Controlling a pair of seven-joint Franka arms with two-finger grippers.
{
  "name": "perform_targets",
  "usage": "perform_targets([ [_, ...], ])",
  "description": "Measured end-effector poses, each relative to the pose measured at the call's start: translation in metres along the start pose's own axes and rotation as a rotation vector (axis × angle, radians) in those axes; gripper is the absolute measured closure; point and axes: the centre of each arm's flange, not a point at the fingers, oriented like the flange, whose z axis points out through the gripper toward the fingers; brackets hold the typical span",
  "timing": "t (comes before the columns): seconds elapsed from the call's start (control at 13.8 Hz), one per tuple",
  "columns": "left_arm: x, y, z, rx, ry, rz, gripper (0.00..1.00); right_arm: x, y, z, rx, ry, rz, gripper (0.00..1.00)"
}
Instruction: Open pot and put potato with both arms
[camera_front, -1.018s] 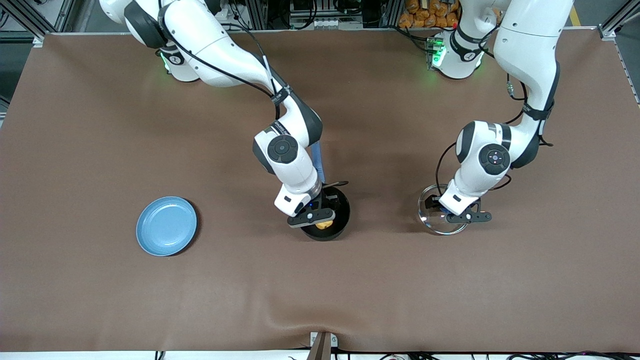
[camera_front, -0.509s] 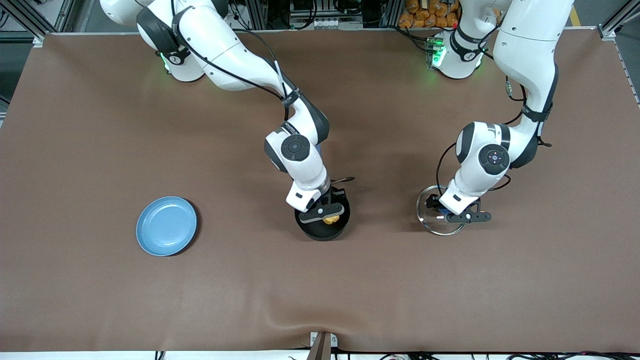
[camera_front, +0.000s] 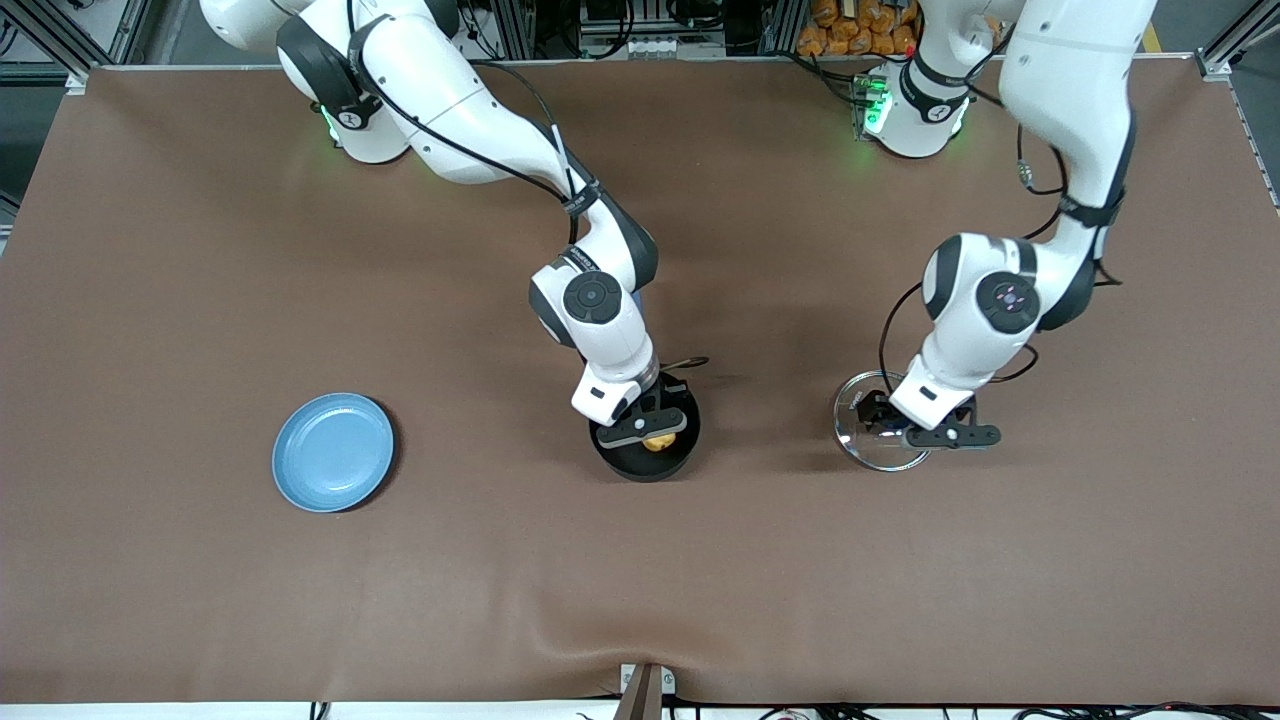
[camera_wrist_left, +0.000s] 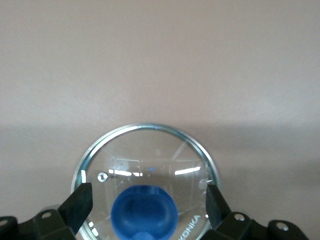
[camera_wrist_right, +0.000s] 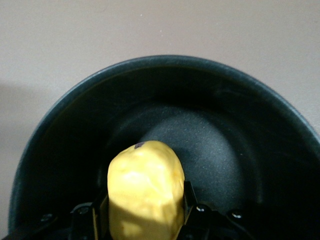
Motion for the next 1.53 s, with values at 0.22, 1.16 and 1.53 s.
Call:
perform_targets([
  [0.22,0.007,-0.003,-0.070,-0.012,-0.002,-0.011,0.00,0.003,0.004,0.000,-0.006,0.005,0.003,0.33],
  [1.16,-0.002,-0.068,-0.360,-0.027,-0.074,-0.049,0.00,0.099,0.096,-0.199,-0.154,0.018,0.154,0.00],
  [1.53,0.000,-0.072,-0.391,-0.025,-0.075,-0.049,0.00,0.112,0.200,-0.306,-0.273,-0.081,0.239,0.00],
])
